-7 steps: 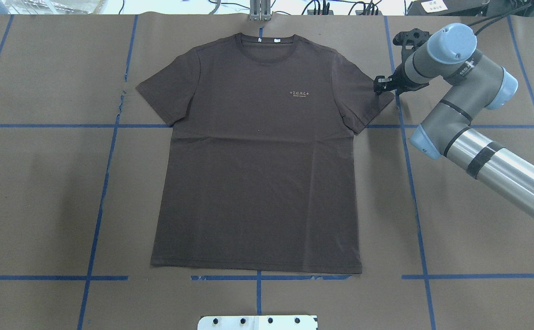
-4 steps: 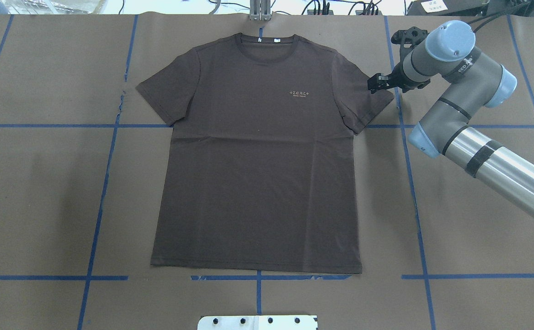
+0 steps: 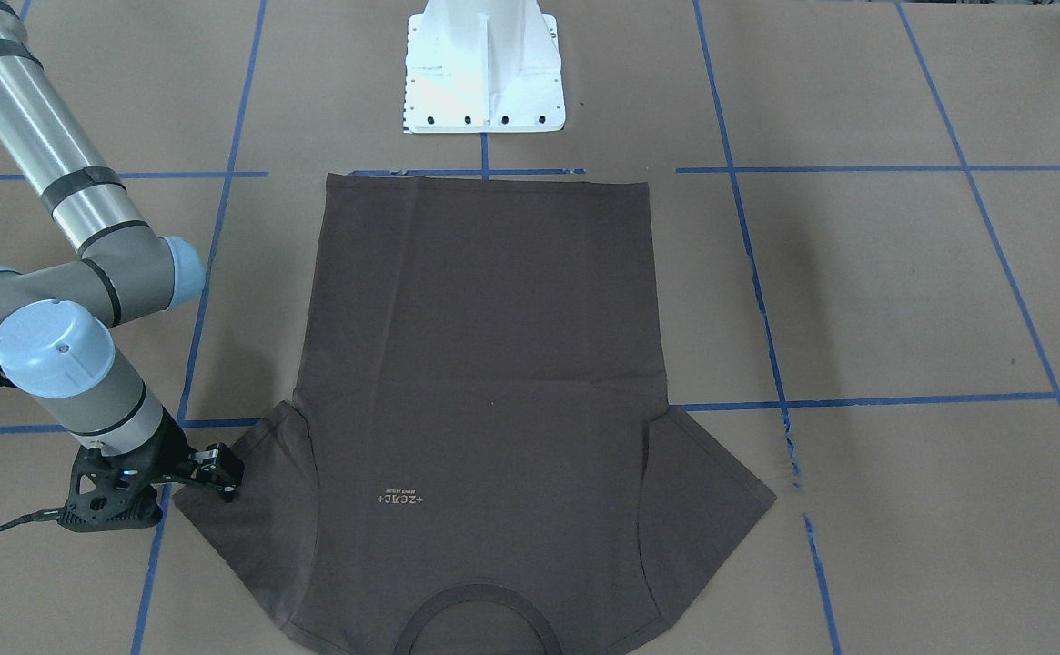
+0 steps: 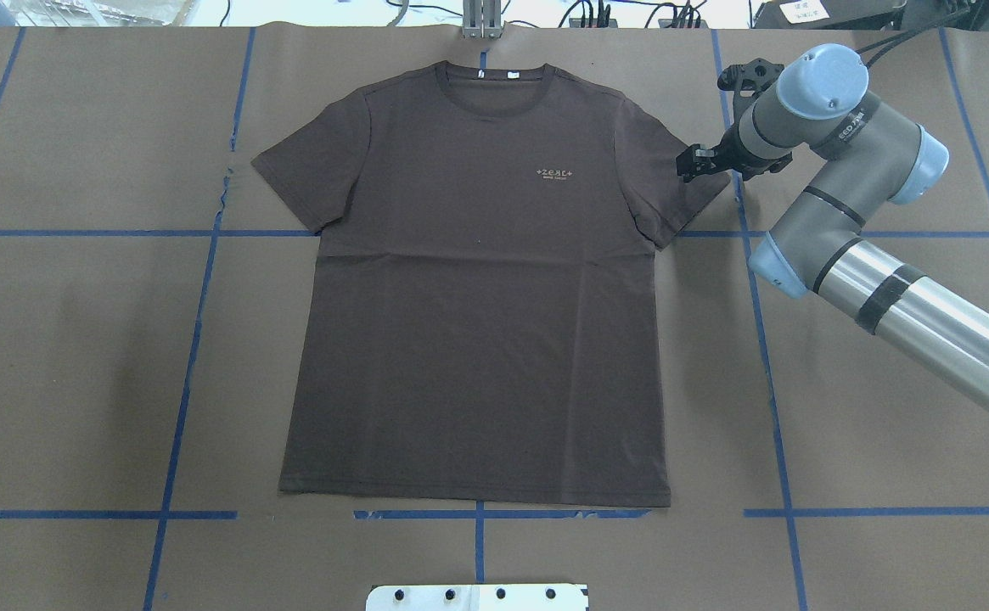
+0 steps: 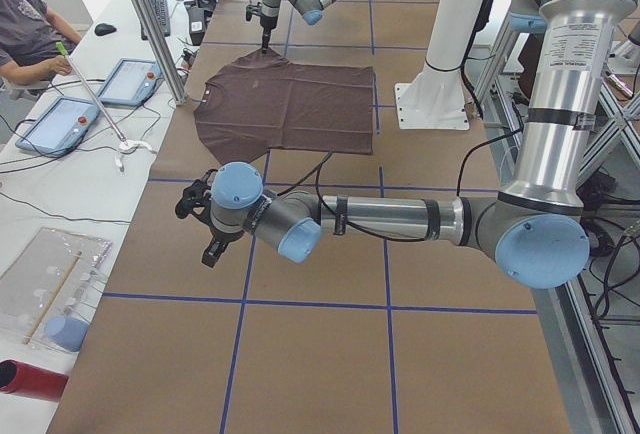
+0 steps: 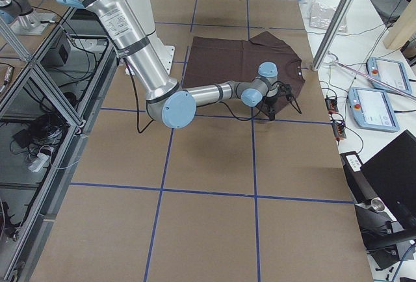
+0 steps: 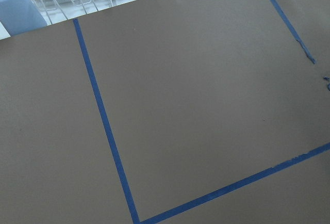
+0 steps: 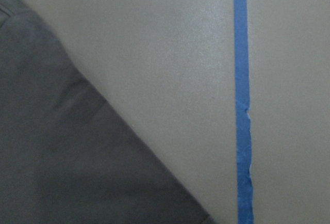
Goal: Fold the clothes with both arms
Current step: 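Move the right gripper to the sleeve nearest it and grasp it, then fold the grasped sleeve inward over the shirt body with the right gripper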
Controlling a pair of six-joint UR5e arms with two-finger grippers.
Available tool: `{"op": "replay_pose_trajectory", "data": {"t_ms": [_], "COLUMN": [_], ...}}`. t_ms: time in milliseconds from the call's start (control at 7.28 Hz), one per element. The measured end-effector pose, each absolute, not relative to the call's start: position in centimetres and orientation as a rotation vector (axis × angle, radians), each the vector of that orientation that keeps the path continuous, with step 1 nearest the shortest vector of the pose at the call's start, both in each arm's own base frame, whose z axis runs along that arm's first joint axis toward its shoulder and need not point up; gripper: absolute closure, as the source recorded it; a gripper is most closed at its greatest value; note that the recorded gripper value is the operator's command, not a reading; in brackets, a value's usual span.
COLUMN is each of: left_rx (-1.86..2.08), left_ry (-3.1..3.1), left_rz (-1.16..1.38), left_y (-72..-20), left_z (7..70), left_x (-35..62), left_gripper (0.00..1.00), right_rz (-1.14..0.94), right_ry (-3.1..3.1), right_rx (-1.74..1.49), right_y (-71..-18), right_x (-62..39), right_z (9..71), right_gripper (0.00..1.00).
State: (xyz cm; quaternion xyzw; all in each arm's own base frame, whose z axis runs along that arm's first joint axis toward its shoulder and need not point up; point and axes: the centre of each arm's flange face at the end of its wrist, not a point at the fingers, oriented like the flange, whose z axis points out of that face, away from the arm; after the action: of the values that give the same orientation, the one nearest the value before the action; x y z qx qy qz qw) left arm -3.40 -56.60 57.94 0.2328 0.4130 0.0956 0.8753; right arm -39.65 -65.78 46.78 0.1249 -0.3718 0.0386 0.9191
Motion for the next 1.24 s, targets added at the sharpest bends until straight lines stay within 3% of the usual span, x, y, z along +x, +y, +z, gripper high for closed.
{"op": "replay_pose_trajectory", "data": {"t_ms": [137, 550, 1236], "left_rx": [0.486, 0.487, 0.487], "left_ry": [0.863, 0.866, 0.868], "left_rz": [0.199, 0.200, 0.200], "left_y": [-56.6, -56.6, -56.6], "left_z": [57.9, 57.8, 57.7], "left_x": [-3.4, -3.4, -3.4], "left_gripper": [0.00, 0.00, 0.00], "right_rz": [0.080, 0.081, 0.076], "right_ry": [-0.762, -0.762, -0.789], "right_rx": [0.249, 0.233, 0.257], "right_y": [-65.8, -65.7, -65.8], "right_x": [-39.7, -39.5, -38.9], "right_z": [46.7, 46.4, 44.4], "right_gripper": [0.72, 1.00, 1.00]}}
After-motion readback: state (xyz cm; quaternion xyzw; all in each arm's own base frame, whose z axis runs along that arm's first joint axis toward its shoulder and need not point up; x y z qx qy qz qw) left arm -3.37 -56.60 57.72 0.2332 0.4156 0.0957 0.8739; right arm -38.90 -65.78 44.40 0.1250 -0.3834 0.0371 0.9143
